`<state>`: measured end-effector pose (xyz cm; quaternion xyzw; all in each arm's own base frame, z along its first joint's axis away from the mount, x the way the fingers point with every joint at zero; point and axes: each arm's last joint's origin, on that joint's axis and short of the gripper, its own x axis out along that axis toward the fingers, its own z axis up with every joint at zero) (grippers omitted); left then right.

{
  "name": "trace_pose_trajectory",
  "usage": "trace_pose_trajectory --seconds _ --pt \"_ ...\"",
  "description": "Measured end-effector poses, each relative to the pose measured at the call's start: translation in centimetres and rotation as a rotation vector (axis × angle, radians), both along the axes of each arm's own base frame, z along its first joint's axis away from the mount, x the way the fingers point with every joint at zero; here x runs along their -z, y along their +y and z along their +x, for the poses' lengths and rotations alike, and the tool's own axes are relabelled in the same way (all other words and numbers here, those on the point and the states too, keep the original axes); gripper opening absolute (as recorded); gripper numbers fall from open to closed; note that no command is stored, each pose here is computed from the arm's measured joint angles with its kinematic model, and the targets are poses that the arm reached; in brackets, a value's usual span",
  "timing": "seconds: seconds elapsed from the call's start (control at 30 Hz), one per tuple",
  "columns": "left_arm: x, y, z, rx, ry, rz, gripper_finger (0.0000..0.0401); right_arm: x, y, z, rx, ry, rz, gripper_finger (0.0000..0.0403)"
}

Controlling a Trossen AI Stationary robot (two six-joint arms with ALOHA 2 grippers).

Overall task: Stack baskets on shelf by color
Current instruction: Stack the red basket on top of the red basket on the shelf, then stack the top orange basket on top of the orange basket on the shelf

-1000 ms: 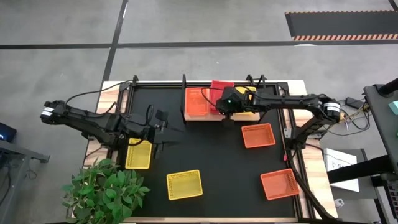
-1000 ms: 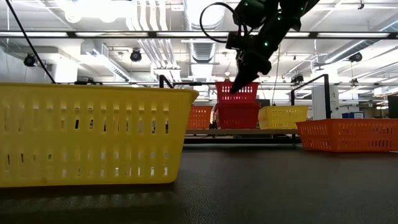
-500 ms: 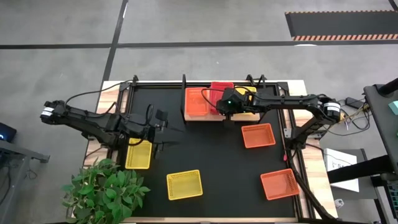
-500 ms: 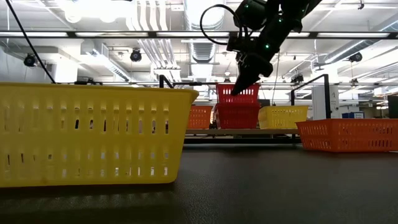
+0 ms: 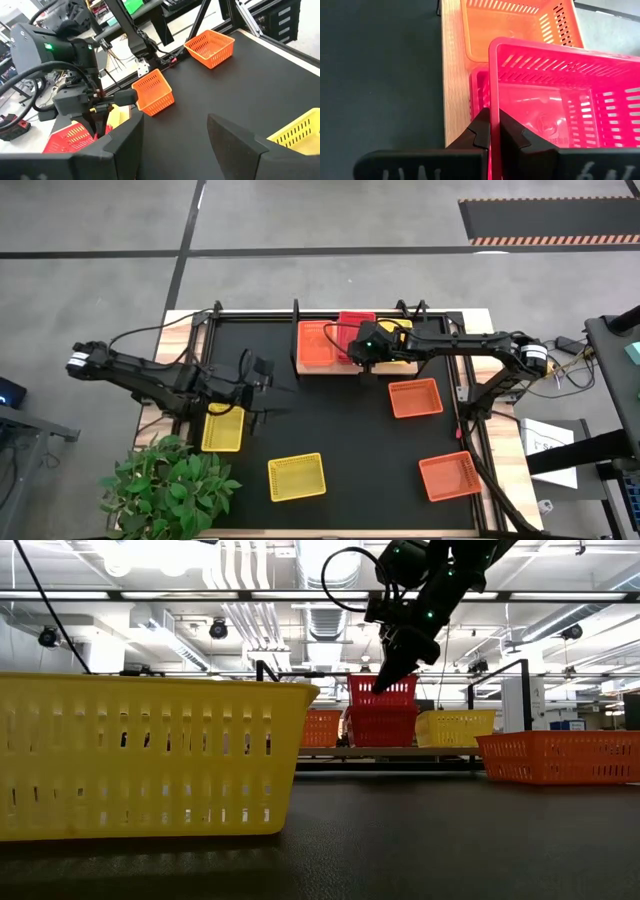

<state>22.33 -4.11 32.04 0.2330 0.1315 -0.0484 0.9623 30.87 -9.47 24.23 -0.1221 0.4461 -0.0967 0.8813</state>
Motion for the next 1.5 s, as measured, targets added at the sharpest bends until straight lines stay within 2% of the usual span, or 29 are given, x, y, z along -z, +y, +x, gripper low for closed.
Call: trace_pose_trajectory --seconds 0.27,0.53,0.67,0.8,1.07,1.27,1.37,1.5 --pt "0.1 0.0 0.2 0.000 0.000 -0.001 0.0203 0.0 0.0 0.0 -0.001 0.001 -0.003 0.0017" --pt "0.3 -0.1 0.4 -0.007 0.006 -0.028 0.0203 -0.2 0.0 0.0 0.002 0.010 0.000 0.0087" --pt "0.9 -0.2 0.9 -0.013 0.017 -0.047 0.0203 -1.8 0.0 0.1 0.023 -0.002 0.014 0.0119" --pt "1.0 -0.3 1.2 -0.014 0.008 -0.059 0.0203 -3.5 0.6 -0.2 0.044 -0.001 0.056 0.0133" --pt "1.6 -0.3 1.3 -0.037 -0.005 -0.154 0.0203 -5.0 5.1 -2.0 -0.031 -0.060 0.160 0.0105" --pt "2.5 -0.4 1.4 -0.033 -0.053 -0.190 0.0203 -3.9 9.8 -2.9 -0.132 -0.168 0.219 0.0074" --pt "2.8 -0.4 1.4 -0.041 -0.059 -0.229 0.0203 -2.9 11.8 -3.3 -0.164 -0.167 0.252 0.0061" --pt "3.3 -0.4 1.3 -0.058 -0.049 -0.297 0.0203 -2.3 13.5 -3.7 -0.140 -0.135 0.324 0.0046"
